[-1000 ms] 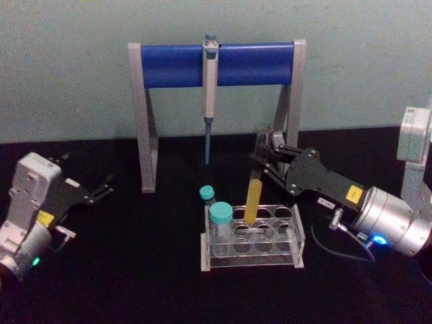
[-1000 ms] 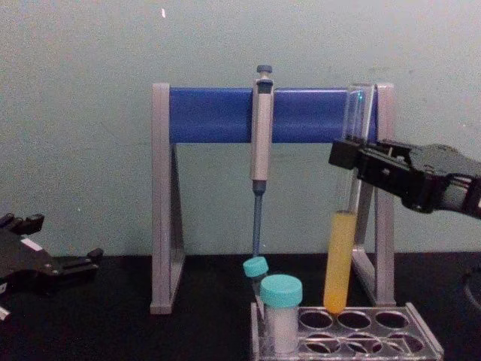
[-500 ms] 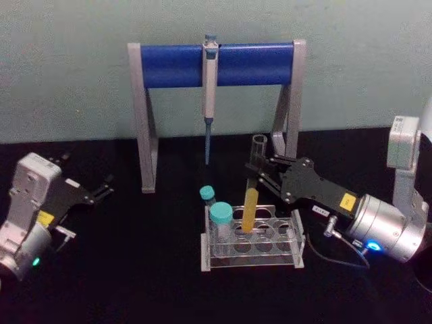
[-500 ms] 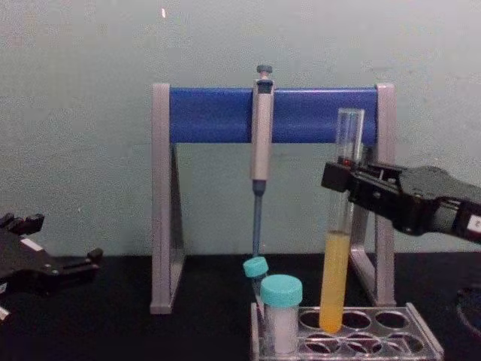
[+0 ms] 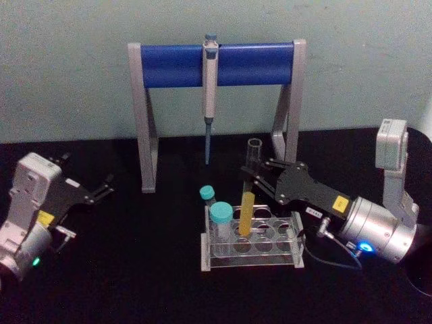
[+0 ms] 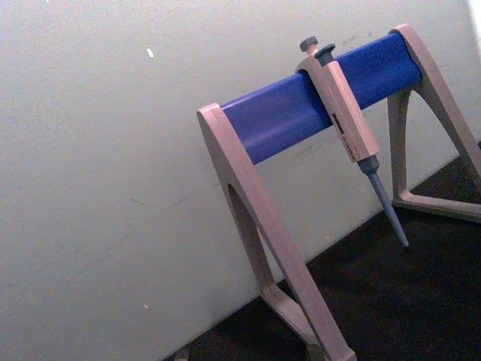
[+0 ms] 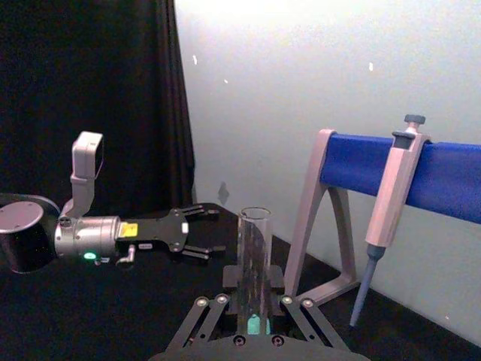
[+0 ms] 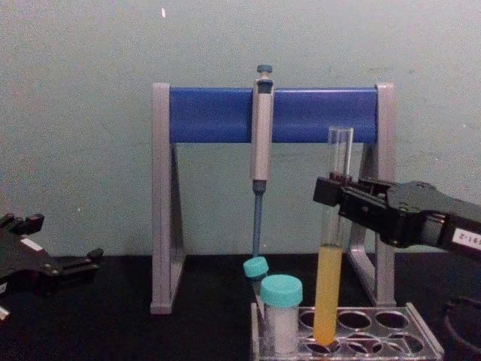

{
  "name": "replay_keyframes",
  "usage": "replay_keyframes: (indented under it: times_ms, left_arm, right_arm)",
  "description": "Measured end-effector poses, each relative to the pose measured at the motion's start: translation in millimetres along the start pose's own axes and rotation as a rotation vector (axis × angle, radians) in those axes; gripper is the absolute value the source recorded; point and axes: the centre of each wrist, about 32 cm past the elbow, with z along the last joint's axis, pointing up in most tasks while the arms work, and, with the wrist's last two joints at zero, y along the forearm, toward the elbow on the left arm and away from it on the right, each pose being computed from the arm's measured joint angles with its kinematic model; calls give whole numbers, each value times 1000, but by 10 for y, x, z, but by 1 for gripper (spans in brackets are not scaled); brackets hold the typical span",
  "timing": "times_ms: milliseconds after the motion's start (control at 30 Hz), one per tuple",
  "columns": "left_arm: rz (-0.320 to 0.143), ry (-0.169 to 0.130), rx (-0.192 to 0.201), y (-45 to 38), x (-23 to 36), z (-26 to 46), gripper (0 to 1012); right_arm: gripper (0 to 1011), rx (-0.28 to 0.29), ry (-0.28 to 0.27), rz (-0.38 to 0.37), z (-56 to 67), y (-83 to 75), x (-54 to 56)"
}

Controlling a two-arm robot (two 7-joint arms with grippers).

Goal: Pick up the test tube from the test tube rack, shake it, then place it back into the test tube rack.

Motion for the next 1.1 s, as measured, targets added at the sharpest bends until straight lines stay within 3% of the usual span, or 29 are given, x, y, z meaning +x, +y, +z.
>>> replay_keyframes:
  times_ms: [1100]
  left_arm:
    - [0,0,0,0,0,0,1001]
  right_arm:
    - [229,-57,30,-30,-249,27,-26]
